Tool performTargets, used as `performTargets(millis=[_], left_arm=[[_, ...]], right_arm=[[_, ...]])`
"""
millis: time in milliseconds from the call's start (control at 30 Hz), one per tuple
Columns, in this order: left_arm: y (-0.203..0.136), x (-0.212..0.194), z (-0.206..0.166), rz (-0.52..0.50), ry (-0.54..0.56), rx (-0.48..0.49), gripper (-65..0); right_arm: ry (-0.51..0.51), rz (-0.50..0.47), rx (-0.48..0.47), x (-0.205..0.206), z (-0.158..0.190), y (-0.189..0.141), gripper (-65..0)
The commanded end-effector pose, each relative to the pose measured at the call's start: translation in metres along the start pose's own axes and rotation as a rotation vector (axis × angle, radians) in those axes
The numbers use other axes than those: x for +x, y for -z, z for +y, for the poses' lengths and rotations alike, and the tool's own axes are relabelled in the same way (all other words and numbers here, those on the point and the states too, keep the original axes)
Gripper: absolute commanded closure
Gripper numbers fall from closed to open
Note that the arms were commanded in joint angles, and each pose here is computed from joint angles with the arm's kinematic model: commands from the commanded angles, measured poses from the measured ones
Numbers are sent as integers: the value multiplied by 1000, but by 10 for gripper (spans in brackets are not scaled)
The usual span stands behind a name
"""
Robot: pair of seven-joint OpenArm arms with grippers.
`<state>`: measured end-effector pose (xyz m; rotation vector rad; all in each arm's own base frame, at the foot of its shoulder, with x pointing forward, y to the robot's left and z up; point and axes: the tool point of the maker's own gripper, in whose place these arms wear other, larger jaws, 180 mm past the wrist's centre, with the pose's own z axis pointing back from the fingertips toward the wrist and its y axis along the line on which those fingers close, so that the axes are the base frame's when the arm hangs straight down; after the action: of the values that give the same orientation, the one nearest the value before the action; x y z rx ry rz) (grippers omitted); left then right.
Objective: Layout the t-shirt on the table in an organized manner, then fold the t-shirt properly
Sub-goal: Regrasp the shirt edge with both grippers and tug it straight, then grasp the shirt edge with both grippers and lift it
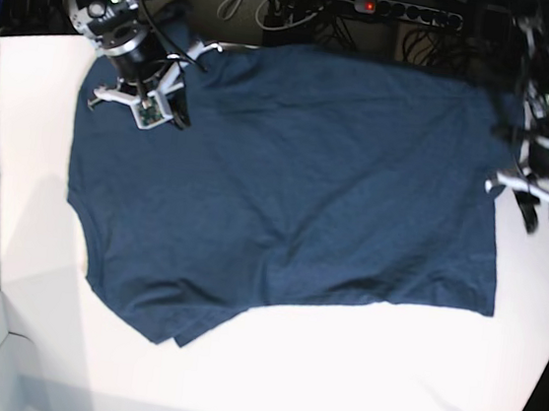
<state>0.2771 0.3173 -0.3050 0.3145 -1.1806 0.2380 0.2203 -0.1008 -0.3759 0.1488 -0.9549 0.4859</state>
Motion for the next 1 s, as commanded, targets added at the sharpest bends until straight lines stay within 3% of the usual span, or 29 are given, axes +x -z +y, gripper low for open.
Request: performTargets(millis=[0, 300, 467, 567, 733, 967], left_arm=[[6, 7, 9, -22, -4, 27, -229], [70, -1, 8, 33, -116, 56, -238], [103, -12, 2, 95, -183, 63, -375], [117, -8, 2, 100, -204, 67, -420], [142, 0, -9, 122, -249, 55, -423], [170, -5, -44, 164, -198, -12, -423]], right_arm=[[-3, -41, -8, 10, -4, -2, 0], [2, -19, -8, 2, -6, -1, 0], [3, -13, -7, -1, -6, 0, 0], [10, 4, -4, -7, -6, 2, 0], [17, 17, -6, -13, -8, 7, 0], [6, 29, -6, -17, -12, 7, 0]])
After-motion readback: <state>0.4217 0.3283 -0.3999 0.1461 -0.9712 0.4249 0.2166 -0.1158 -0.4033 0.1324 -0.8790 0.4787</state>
